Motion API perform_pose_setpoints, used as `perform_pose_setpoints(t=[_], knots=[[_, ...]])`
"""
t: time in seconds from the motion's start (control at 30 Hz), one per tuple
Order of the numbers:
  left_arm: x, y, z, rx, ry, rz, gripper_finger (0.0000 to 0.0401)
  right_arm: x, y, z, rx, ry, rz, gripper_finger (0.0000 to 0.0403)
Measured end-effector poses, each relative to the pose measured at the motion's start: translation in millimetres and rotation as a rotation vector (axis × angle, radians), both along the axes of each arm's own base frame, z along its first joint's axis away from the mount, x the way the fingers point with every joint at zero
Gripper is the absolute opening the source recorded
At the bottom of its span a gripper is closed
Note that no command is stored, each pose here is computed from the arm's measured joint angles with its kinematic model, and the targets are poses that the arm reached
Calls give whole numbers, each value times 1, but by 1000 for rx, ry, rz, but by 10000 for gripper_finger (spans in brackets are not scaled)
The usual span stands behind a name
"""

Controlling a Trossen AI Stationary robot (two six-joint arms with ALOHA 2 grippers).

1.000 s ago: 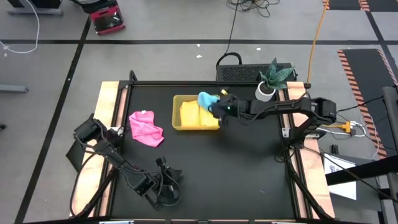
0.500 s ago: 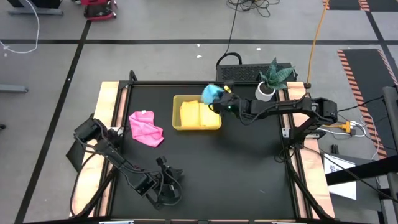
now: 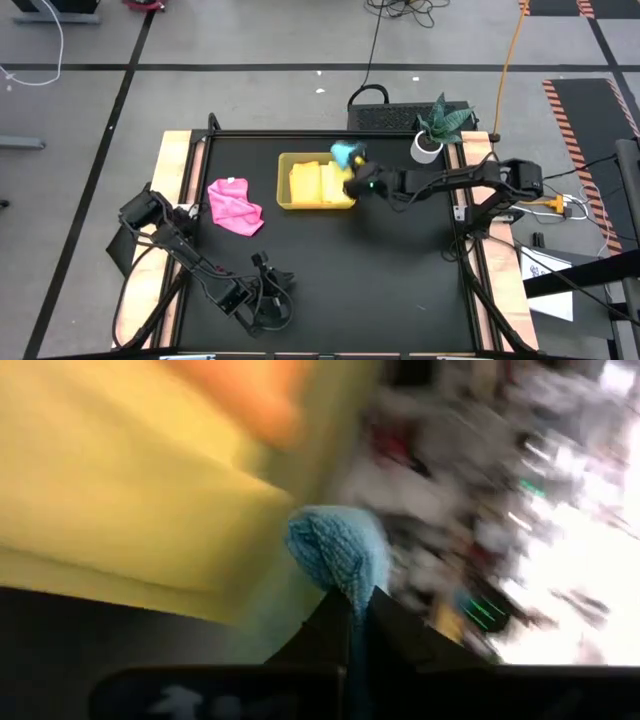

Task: Fold microfiber towels
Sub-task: Put the blue folded microfiber cloth in the yellow bin

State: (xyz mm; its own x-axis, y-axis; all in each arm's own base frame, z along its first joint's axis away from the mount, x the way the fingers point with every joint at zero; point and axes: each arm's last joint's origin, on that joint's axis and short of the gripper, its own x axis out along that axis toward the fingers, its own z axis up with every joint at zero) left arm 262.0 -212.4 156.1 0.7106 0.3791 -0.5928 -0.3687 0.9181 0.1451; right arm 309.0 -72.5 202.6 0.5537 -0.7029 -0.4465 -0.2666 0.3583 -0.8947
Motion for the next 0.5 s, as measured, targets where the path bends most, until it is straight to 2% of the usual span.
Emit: perform_pose_setpoints(t=[0.1, 0.23, 0.33, 0.5], knots=[[0, 0, 0, -1, -2, 0, 26, -7, 17, -19, 127, 21, 56, 4], [0, 0, 0, -1, -2, 0, 26, -10, 34, -29, 201, -9, 81, 4], [1, 1, 0, -2, -2, 5, 26, -8, 39, -29, 291, -83, 90, 4], [4, 5, 0, -3, -3, 19, 26, -4, 33, -23, 379, -229, 51, 4]])
